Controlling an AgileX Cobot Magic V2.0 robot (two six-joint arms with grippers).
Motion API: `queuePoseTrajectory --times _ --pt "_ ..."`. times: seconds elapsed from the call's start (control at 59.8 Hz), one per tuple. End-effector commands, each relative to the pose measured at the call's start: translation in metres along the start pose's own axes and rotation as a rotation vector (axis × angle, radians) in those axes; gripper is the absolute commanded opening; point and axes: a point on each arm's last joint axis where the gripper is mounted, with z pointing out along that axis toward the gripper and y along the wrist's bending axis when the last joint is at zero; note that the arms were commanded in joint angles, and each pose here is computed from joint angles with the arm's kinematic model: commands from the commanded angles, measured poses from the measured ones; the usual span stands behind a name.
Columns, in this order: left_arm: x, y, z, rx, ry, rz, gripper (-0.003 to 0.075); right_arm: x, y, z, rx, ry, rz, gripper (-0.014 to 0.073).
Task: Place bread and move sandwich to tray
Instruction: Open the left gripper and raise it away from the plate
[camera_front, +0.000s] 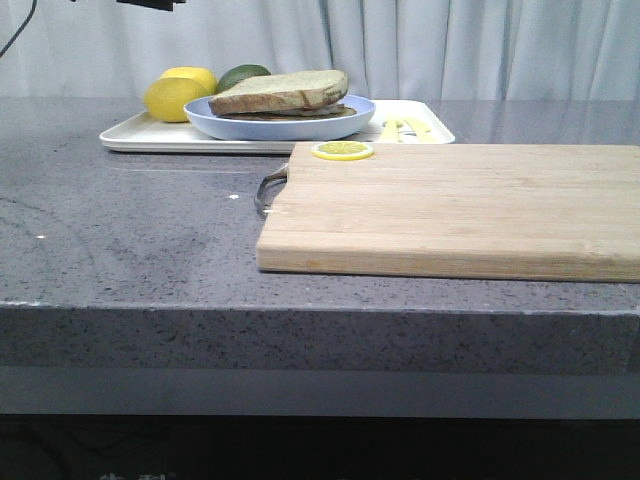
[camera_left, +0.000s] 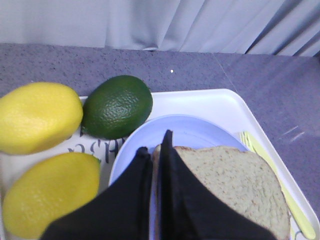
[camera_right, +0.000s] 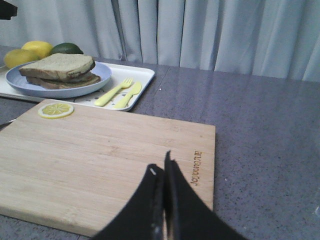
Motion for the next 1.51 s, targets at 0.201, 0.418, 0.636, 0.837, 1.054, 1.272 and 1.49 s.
queuePoseTrajectory --times 0.201,0.418,0.636,0.837,1.054,1.272,1.49 --pt "-0.043 -0.058 -0.083 -0.140 -0.098 0.147 -0.0019 -0.008 -0.001 0.000 0.008 -0.015 -0.006 -0.0078" --pt "-0.055 -0.071 -0.113 -0.291 -0.141 0.225 -0.0019 -0.005 0.000 0.000 -0.003 0.011 -0.006 -0.0078" --pt "-0.059 -0.067 -0.127 -0.420 -0.148 0.203 -0.0019 0.001 0.003 -0.001 -0.031 0.081 -0.006 -0.0078" --pt "-0.048 -0.062 -0.118 -0.422 -0.024 0.150 -0.0019 0.002 0.004 -0.001 -0.037 0.096 -0.006 -0.0078" --pt "-0.024 -0.067 -0.130 -0.433 0.140 0.091 -0.0019 0.002 0.004 -0.001 -0.037 0.096 -0.006 -0.0078" --pt "0.004 -0.076 -0.154 -0.476 0.253 0.078 -0.0019 0.002 0.004 -0.001 -0.037 0.096 -0.006 -0.0078" --pt "0.041 -0.092 -0.191 -0.532 0.310 0.081 -0.0019 0.002 0.004 -0.001 -0.037 0.096 -0.006 -0.0078"
